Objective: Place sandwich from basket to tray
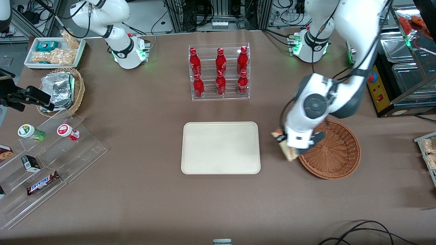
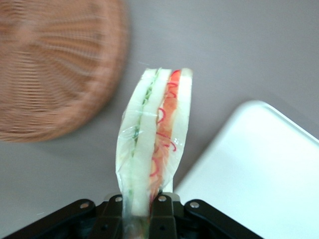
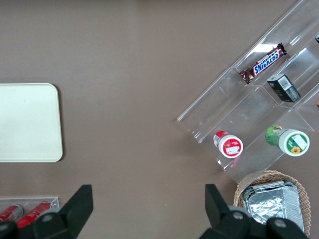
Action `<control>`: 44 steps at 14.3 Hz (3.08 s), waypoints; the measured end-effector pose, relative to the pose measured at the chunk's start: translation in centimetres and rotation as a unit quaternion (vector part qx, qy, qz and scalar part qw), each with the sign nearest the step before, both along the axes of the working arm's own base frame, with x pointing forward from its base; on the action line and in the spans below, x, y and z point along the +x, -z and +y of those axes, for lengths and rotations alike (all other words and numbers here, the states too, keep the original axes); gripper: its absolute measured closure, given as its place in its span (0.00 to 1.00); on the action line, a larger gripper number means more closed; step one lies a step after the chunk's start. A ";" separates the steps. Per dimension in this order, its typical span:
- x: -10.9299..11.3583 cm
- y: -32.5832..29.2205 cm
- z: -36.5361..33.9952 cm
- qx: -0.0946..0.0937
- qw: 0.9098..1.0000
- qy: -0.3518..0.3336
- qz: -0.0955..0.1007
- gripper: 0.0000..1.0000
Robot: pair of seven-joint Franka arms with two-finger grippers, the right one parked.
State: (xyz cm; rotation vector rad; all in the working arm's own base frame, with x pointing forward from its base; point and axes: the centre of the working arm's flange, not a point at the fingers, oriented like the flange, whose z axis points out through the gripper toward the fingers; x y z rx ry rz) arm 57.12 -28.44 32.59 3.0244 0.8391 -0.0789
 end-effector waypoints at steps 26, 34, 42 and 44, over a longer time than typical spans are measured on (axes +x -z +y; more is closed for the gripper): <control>-2.2 -3.1 -20.4 -0.026 0.981 0.184 -0.050 0.01; -0.7 -9.0 -7.4 0.075 0.992 0.088 -0.045 0.00; -0.9 -12.6 8.3 0.084 0.986 0.147 0.008 0.00; -1.9 -14.9 11.9 0.065 0.981 0.177 0.037 0.00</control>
